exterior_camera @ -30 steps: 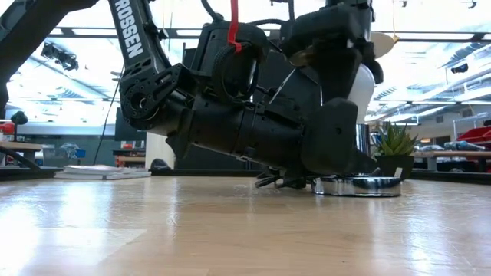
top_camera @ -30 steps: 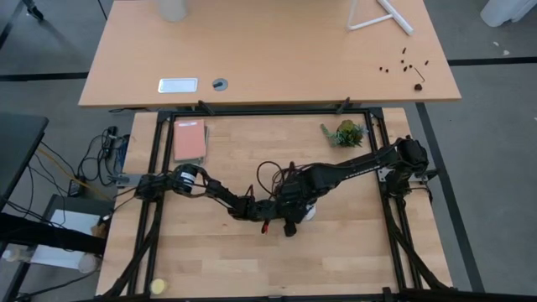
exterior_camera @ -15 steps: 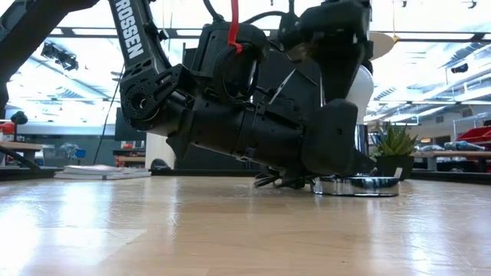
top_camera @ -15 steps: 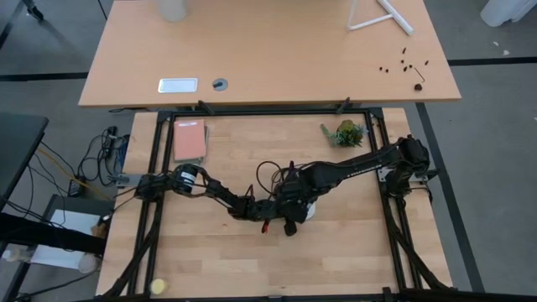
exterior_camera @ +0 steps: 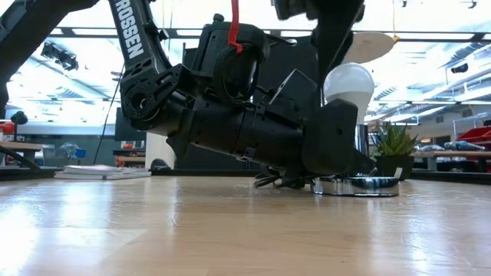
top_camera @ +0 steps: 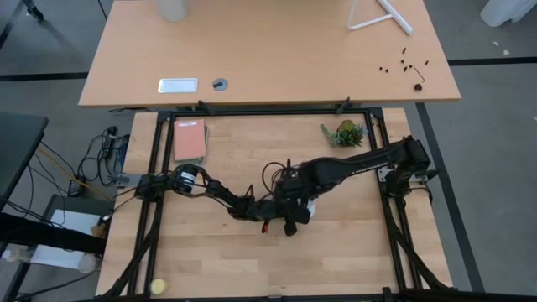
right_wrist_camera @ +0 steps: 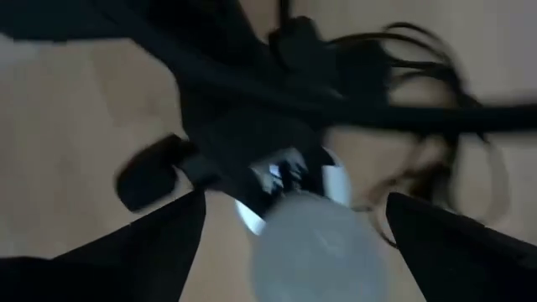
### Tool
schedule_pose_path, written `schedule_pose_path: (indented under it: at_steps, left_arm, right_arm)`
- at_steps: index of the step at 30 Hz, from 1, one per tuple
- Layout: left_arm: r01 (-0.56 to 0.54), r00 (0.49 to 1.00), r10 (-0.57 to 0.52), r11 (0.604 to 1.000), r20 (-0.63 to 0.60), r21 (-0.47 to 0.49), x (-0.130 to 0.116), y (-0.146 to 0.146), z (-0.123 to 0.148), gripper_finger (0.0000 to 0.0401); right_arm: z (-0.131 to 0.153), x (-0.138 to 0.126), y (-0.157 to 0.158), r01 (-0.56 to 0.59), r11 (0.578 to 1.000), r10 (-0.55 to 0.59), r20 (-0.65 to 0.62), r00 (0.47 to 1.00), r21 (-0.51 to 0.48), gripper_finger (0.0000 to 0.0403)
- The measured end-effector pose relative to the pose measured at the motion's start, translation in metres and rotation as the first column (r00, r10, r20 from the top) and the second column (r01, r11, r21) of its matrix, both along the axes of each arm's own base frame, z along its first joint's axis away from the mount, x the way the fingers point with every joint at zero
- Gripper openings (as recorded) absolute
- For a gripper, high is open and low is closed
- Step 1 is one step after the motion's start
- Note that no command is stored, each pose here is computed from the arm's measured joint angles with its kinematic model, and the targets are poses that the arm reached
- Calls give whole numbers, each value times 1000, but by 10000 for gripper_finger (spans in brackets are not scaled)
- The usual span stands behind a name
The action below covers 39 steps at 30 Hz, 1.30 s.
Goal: Screw lightbulb
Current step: Insert the white lightbulb into the silver lamp
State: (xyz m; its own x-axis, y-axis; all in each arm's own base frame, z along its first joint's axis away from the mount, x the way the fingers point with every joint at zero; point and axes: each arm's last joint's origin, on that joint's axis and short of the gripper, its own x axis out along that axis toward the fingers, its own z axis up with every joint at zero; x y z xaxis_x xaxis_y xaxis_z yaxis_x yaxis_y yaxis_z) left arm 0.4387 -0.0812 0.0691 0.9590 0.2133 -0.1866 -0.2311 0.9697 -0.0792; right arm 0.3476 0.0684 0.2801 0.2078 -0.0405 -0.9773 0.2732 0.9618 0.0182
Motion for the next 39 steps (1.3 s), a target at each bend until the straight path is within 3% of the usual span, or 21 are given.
schedule_pose_path:
  at_steps: [5, 9, 14, 18, 22, 26, 29, 34, 39]
  left_arm:
    - [1, 1000, -1, 1000, -1, 1, 0, 0, 0, 196]
    - [2, 1000, -2, 1000, -4, 2, 0, 0, 0, 196]
    - [2, 1000, -2, 1000, -1, 2, 0, 0, 0, 196]
    - [3, 1000, -3, 1000, 0, 3, 0, 0, 0, 196]
    - [3, 1000, -3, 1000, 1, 3, 0, 0, 0, 196]
    - [14, 1000, -14, 1000, 0, 1, 0, 0, 0, 196]
    - [19, 1000, -19, 1000, 0, 0, 0, 0, 0, 196]
    - [22, 1000, -22, 1000, 0, 0, 0, -1, 0, 196]
    - [25, 1000, -25, 1000, 0, 1, 0, 0, 0, 196]
  right_arm:
    - [19, -21, 10, -39, 992, 32, -67, 997, -118, 374]
    - [21, -41, 22, -34, 993, 27, -64, 998, -115, 372]
    - [14, -60, 34, -31, 989, 37, 39, 999, -148, 372]
    - [5, -67, 28, -35, 992, 34, -17, 999, -125, 371]
    - [-3, -68, 22, -124, 984, 116, -68, 991, -128, 371]
    - [-6, -65, 12, -289, 945, 276, -105, 956, -153, 371]
    - [-8, -62, 6, -447, 883, 430, -132, 893, -144, 371]
    - [-12, -58, -3, -693, 704, 673, -165, 721, -157, 371]
    - [-17, -53, -6, -868, 470, 856, -158, 492, -159, 371]
